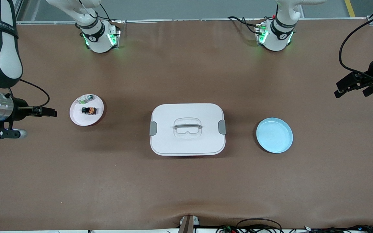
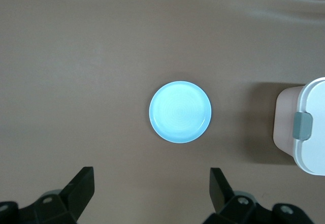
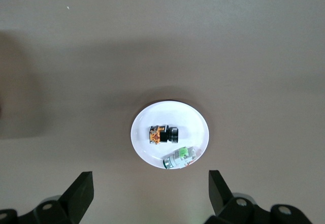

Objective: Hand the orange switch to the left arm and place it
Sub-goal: 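Reach the right gripper down to the orange switch on the white plate, then grasp the switch with the right gripper while the left gripper approaches the box, then carry the switch over the box toward the left gripper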

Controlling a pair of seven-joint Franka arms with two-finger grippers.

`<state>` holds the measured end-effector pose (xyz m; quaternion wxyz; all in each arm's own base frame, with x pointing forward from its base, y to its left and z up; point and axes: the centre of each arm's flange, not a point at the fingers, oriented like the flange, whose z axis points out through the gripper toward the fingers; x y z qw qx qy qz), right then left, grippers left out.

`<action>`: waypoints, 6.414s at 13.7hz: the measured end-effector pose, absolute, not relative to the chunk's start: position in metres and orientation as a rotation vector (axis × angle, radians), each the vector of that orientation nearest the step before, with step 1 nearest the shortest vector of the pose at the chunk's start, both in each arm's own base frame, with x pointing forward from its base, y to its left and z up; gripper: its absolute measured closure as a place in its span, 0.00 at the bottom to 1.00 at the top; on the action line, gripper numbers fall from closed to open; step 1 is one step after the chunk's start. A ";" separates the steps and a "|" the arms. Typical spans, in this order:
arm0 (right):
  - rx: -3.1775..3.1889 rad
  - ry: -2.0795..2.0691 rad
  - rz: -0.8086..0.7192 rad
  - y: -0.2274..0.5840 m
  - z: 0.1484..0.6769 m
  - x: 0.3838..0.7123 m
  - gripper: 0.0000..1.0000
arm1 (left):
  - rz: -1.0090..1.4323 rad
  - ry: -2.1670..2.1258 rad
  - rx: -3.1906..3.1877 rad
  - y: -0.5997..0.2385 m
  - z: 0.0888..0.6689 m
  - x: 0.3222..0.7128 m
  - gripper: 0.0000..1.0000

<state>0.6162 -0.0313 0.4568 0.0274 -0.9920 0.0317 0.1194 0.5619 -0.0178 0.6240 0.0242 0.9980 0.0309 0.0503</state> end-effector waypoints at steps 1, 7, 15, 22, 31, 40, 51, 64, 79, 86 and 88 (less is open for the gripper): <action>-3.063 0.105 0.366 -0.033 0.443 0.613 0.00 | 0.156 0.096 3.088 -0.018 0.624 0.562 0.00; -3.088 0.129 0.206 -0.033 0.369 0.554 0.00 | 0.157 0.096 3.088 -0.018 0.624 0.562 0.00; -3.108 0.056 0.113 -0.009 0.316 0.503 0.00 | 0.157 0.096 3.088 -0.018 0.624 0.562 0.00; -3.152 -0.022 -0.004 -0.006 0.276 0.479 0.00 | 0.157 0.095 3.088 -0.018 0.624 0.562 0.00; -3.146 -0.019 0.006 -0.007 0.197 0.459 0.00 | 0.121 0.112 3.088 -0.013 0.611 0.570 0.00; -3.145 0.003 0.006 -0.014 0.169 0.456 0.00 | 0.011 0.146 2.789 -0.037 0.605 0.570 0.00; -3.145 0.014 0.008 -0.016 0.170 0.456 0.27 | -0.148 0.261 2.402 -0.219 0.584 0.576 0.00; -3.142 0.064 0.166 -0.030 0.259 0.492 0.27 | -0.133 0.239 2.355 -0.376 0.551 0.541 0.00; -2.640 0.940 0.648 0.104 0.470 0.588 0.27 | 0.000 0.168 2.272 -0.462 0.491 0.525 0.00; -2.470 1.313 0.784 0.227 0.483 0.598 0.27 | 0.082 0.317 2.137 -0.485 0.489 0.517 0.00; -2.453 1.383 0.779 0.266 0.490 0.602 0.27 | 0.075 0.353 2.120 -0.485 0.483 0.518 0.00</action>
